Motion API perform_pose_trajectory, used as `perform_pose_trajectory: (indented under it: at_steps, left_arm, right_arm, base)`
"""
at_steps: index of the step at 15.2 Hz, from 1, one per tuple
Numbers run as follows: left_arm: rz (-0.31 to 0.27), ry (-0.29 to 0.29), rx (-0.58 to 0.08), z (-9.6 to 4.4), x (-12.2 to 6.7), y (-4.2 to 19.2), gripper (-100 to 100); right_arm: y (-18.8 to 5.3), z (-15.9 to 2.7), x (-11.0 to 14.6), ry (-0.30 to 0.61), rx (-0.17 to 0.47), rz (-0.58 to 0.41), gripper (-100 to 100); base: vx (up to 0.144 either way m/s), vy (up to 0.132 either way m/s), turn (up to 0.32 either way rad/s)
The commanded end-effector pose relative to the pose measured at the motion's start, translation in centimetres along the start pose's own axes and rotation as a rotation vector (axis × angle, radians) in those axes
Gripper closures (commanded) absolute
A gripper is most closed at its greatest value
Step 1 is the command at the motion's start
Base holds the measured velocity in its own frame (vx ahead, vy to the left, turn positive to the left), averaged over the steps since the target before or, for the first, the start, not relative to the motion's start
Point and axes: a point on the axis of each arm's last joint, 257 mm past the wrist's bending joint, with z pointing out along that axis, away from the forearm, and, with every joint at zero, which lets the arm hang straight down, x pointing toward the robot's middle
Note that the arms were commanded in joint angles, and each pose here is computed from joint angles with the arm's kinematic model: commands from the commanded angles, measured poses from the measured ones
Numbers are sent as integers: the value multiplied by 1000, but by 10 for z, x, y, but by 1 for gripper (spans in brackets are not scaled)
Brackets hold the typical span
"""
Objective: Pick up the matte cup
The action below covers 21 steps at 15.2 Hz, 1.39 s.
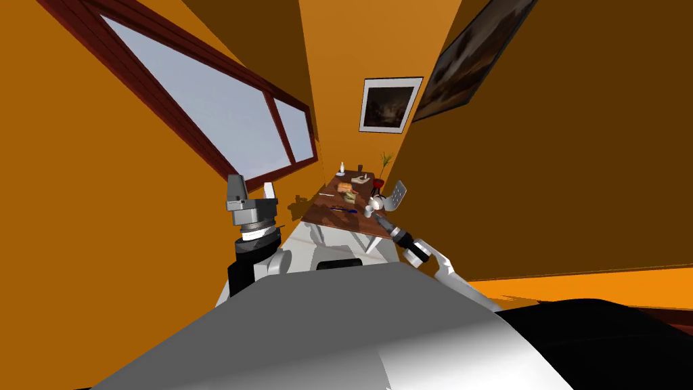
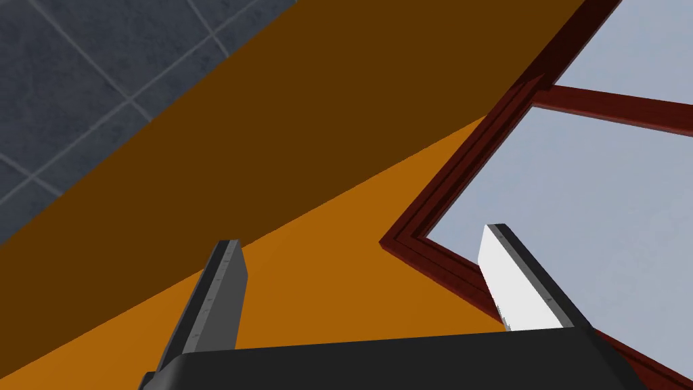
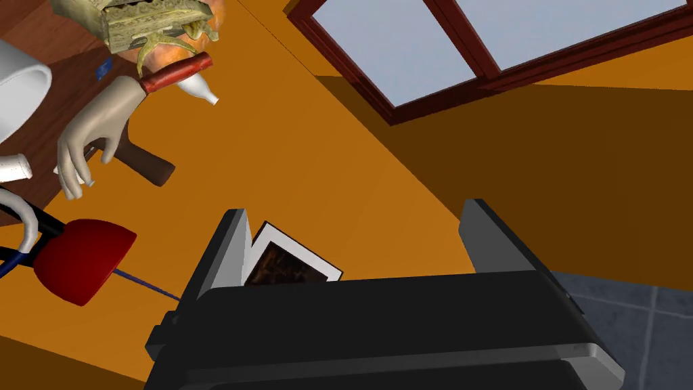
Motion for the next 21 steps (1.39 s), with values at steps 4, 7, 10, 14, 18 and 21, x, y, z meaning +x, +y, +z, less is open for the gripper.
perform_pose_trajectory:
  at_steps: [4, 7, 10, 14, 18, 21]
  left_arm:
    - [0, 0, 0, 0, 0, 0, 0]
    - [0, 0, 0, 0, 0, 0, 0]
    - [0, 0, 0, 0, 0, 0, 0]
    - [0, 0, 0, 0, 0, 0, 0]
    - [0, 0, 0, 0, 0, 0, 0]
    - [0, 0, 0, 0, 0, 0, 0]
  right_arm:
    - [-43, -20, 13, 128, 71, -122, -100]
    - [-73, -37, 14, 200, 123, -193, -100]
    - [-95, -53, 14, 262, 163, -254, -100]
    - [-139, -88, 10, 383, 242, -368, -100]
    - [-177, -127, 3, 495, 315, -463, -100]
    - [-197, -151, -7, 559, 359, -519, -100]
  base:
    - [27, 44, 186]
    - [36, 51, 255]
    - [32, 43, 152]
    - [45, 50, 295]
    - [43, 41, 190]
    - [54, 46, 256]
